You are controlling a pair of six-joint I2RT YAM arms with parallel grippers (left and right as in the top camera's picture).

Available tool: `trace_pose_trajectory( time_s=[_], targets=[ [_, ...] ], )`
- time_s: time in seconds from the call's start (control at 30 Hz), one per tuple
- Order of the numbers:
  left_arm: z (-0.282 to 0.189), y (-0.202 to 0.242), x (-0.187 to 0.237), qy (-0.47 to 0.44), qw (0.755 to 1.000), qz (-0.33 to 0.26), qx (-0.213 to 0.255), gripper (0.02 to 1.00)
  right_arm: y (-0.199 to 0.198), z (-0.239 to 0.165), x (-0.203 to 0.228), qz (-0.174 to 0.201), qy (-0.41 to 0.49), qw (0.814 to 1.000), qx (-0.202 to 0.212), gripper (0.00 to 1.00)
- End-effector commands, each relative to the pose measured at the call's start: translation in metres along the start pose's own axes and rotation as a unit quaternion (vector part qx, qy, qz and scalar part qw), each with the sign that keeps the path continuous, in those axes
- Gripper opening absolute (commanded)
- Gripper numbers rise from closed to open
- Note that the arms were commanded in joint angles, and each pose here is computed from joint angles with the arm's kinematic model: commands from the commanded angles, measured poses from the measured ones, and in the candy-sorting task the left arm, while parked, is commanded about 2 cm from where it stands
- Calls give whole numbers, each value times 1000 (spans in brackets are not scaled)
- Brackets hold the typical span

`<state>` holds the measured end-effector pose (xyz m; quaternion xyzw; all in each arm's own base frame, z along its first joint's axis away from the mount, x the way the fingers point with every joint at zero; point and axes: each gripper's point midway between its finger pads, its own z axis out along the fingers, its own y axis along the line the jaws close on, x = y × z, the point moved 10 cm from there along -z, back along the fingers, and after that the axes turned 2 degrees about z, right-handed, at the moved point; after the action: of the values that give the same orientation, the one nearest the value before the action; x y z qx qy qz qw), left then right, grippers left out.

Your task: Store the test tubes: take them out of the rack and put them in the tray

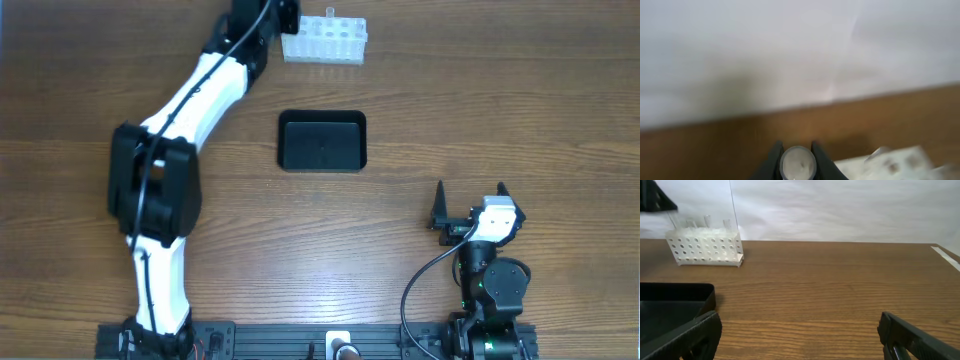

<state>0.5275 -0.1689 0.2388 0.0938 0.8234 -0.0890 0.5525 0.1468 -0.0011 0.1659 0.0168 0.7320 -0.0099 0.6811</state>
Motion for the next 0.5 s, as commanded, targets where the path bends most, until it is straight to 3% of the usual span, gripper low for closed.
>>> trace_pose_trajectory(
  time_s=[0.03, 0.13, 0.27, 0.5],
  targets=[
    [-73, -4, -91, -108, 994, 3, 1, 58, 1, 0, 1, 3, -1, 1000, -5, 991],
    [-102, -11, -104, -97, 995, 5, 7, 58, 1, 0, 1, 3, -1, 1000, -5, 991],
    [-131, -24, -89, 1, 1000, -22, 7, 58, 1, 0, 1, 3, -1, 1000, -5, 991],
    [-135, -44, -4, 207, 968, -115, -86, 45, 1, 0, 1, 3, -1, 1000, -5, 993]
  ],
)
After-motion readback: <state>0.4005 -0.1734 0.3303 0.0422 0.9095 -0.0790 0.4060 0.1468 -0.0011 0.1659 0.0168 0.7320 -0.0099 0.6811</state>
